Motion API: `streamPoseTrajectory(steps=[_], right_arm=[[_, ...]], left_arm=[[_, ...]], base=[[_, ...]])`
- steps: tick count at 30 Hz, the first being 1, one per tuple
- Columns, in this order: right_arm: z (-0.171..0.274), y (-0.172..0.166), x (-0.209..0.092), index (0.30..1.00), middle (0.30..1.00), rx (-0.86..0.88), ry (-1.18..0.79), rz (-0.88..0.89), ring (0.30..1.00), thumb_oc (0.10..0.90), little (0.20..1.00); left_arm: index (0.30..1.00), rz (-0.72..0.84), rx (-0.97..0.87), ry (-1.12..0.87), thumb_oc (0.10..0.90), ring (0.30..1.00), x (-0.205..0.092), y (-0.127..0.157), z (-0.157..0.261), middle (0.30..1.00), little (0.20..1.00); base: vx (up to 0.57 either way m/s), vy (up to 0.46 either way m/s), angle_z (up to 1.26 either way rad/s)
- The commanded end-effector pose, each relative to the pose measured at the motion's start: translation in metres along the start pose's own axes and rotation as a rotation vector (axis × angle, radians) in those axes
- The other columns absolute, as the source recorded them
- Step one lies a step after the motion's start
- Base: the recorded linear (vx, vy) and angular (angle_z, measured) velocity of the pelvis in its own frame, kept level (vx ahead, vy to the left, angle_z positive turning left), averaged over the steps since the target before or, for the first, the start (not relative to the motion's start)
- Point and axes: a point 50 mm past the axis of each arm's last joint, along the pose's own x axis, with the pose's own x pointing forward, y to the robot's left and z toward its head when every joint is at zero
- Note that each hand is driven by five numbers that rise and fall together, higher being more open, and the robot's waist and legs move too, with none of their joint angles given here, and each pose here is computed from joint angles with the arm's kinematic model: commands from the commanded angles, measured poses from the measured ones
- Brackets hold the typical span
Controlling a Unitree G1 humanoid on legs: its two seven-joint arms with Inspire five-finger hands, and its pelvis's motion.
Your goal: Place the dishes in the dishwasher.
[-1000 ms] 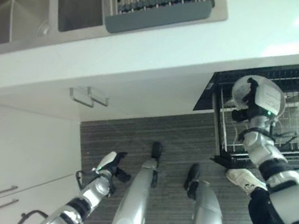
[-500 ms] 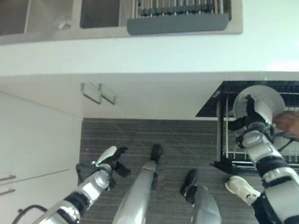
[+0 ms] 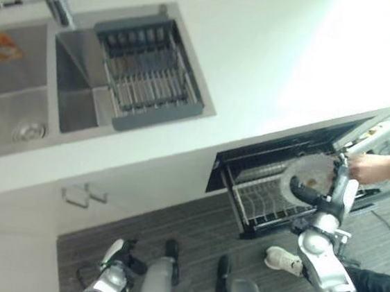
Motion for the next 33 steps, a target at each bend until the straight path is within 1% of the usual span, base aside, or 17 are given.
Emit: streamPoseTrajectory(steps=[1, 6, 10, 17, 23, 33], right_arm=[[0.059, -0.01, 0.016, 0.9, 0.9, 0.052, -0.348, 0.004, 0.9, 0.8, 0.9], [0.059, -0.007, 0.001, 0.9, 0.9, 0.093, -0.373, 0.169, 0.9, 0.8, 0.9], [0.062, -0.009, -0.009, 0.9, 0.9, 0.146, -0.408, 0.242, 0.9, 0.8, 0.9], [0.085, -0.019, -0.024, 0.9, 0.9, 0.29, -0.568, 0.241, 0.9, 0.8, 0.9], [0.1, -0.021, -0.028, 0.9, 0.9, 0.42, -0.634, 0.254, 0.9, 0.8, 0.9], [0.107, -0.022, -0.033, 0.9, 0.9, 0.465, -0.651, 0.271, 0.9, 0.8, 0.9]], left_arm=[[0.9, -0.031, -0.034, -0.033, 0.8, 0.9, -0.006, -0.018, 0.001, 0.9, 0.9], [0.9, -0.055, -0.087, 0.072, 0.8, 0.9, -0.009, -0.026, -0.021, 0.9, 0.9], [0.9, -0.076, -0.171, 0.139, 0.8, 0.9, -0.013, -0.033, -0.034, 0.9, 0.9], [0.9, -0.087, -0.246, 0.212, 0.8, 0.9, -0.02, -0.042, -0.051, 0.9, 0.9], [0.9, -0.092, -0.269, 0.244, 0.8, 0.9, -0.022, -0.045, -0.059, 0.9, 0.9], [0.9, -0.111, -0.259, 0.264, 0.8, 0.9, -0.027, -0.051, -0.068, 0.9, 0.9]], base=[[0.07, 0.057, -0.16], [0.01, 0.039, -0.13], [-0.02, 0.017, -0.15], [-0.04, 0.026, -0.1], [-0.01, 0.004, -0.03], [0.01, -0.005, 0.07]])
